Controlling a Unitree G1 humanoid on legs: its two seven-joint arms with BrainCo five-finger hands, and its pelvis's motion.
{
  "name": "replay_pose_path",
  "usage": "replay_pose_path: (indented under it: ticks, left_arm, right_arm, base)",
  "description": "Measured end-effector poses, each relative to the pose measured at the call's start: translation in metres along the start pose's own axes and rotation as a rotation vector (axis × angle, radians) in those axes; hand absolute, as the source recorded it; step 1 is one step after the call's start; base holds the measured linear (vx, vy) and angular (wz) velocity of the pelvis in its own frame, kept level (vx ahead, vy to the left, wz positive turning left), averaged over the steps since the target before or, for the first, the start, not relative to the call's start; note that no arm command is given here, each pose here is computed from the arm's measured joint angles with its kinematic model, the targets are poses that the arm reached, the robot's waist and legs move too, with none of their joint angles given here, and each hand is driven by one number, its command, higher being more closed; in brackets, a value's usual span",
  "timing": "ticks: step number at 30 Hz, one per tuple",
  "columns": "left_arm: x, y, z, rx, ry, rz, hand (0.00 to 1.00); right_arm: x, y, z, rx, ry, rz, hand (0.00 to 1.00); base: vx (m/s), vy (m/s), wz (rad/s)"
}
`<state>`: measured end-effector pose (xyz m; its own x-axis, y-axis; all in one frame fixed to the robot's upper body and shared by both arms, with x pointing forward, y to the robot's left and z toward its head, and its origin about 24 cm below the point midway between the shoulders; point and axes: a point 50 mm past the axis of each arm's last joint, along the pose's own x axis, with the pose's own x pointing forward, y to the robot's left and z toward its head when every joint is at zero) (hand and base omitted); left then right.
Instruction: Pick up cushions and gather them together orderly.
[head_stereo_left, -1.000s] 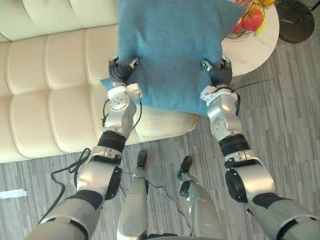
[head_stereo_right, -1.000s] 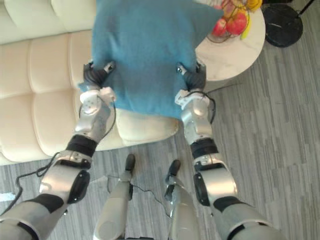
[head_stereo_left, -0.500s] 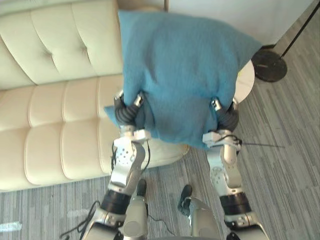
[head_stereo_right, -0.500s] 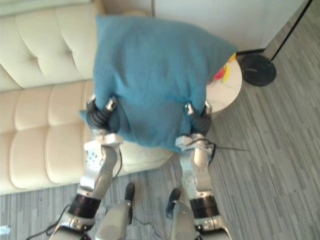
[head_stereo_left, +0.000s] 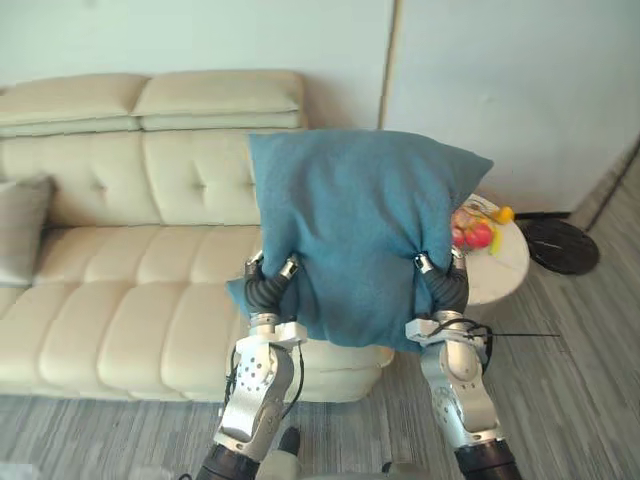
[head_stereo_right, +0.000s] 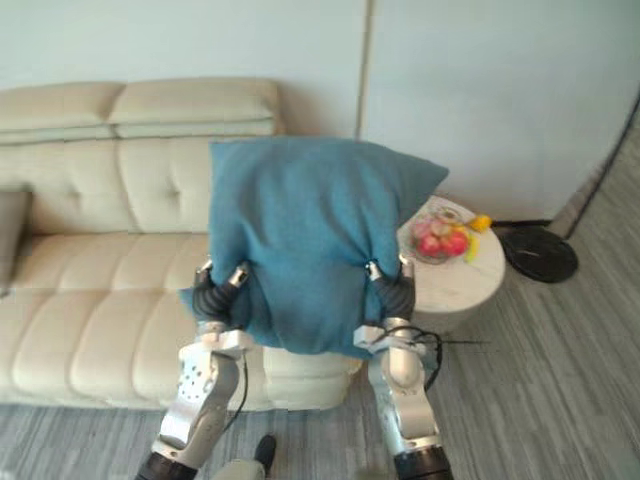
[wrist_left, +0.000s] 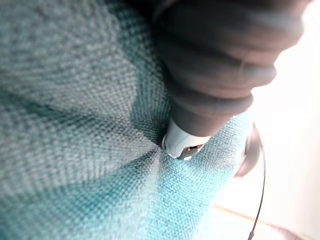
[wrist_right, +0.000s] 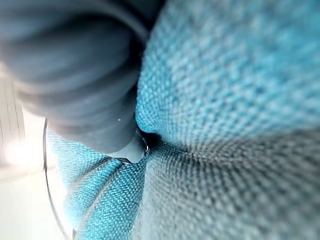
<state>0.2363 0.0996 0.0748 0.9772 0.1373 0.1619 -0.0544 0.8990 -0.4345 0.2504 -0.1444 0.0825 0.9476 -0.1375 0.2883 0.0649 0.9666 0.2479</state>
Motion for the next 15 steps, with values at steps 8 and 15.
replay_pose_path:
  ticks: [8, 15]
  left_arm:
    - [-0.003, 0.007, -0.005, 0.035, 0.034, -0.051, 1.0]
    - [-0.012, 0.021, -0.034, 0.096, 0.184, -0.061, 1.0]
  right_arm:
    - [0.008, -0.003, -0.007, -0.032, 0.029, -0.008, 1.0]
    - [0.005, -0.013, -0.031, -0.094, 0.142, -0.055, 1.0]
  base:
    - [-0.12, 0.086, 0.81]
    - [-0.08, 0.184, 0.5]
